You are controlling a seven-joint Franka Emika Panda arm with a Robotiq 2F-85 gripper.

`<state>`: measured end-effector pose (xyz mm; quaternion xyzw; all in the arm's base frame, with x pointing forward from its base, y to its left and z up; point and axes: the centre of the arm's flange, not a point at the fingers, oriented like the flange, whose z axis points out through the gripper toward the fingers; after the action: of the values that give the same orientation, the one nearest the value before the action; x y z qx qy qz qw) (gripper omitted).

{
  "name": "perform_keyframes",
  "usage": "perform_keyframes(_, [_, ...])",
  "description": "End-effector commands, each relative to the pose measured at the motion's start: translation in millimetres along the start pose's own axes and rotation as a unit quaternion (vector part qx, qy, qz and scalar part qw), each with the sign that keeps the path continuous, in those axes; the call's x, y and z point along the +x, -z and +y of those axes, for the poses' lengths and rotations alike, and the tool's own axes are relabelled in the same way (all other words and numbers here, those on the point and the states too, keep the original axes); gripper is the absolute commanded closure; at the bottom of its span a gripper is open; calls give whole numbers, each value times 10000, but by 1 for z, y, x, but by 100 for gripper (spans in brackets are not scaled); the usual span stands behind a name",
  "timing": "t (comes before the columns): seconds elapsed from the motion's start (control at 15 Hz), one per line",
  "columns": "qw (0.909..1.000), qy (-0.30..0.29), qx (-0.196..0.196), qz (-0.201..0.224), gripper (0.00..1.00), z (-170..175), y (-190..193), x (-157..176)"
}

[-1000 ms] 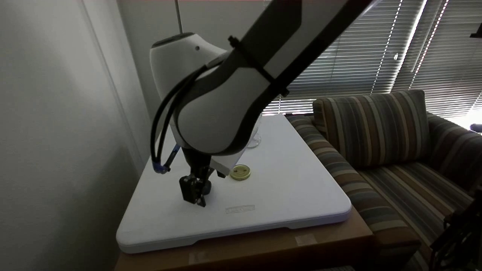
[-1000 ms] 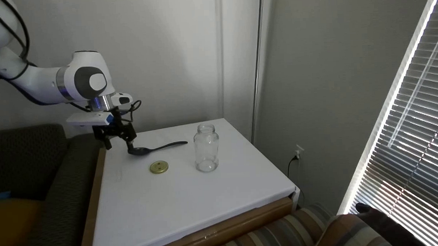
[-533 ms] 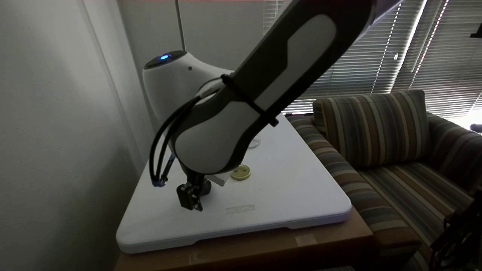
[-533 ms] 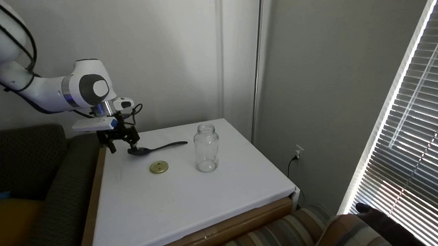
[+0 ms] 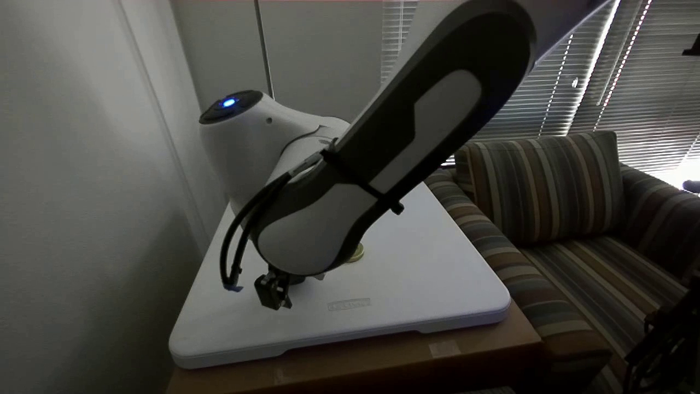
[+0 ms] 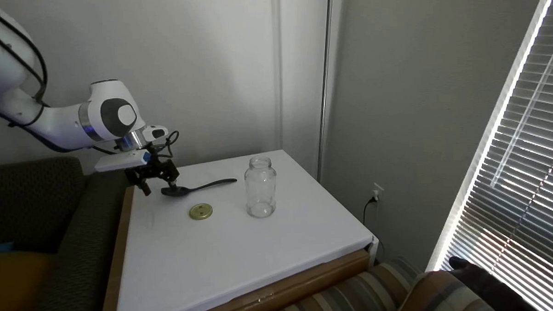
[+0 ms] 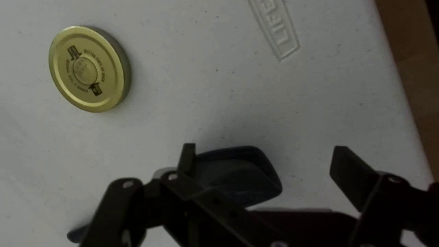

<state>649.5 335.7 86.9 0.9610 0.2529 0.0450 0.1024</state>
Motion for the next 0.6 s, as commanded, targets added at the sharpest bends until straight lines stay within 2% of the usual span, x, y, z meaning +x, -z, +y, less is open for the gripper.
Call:
perform_keyframes(0.0, [9993,160,-328,113,0,-10,-7,5])
perform_keyframes(0.13, [9982,284,-515,77,0,-17,-8,5])
perform_keyframes(0.2, [9993,226,-292,43,0,-15,-4,0])
perform_keyframes(0.4, [9988,294,-384,59,0,-21,-4,1])
perform_keyframes(0.53, [9980,320,-537,100,0,-12,-1,-1])
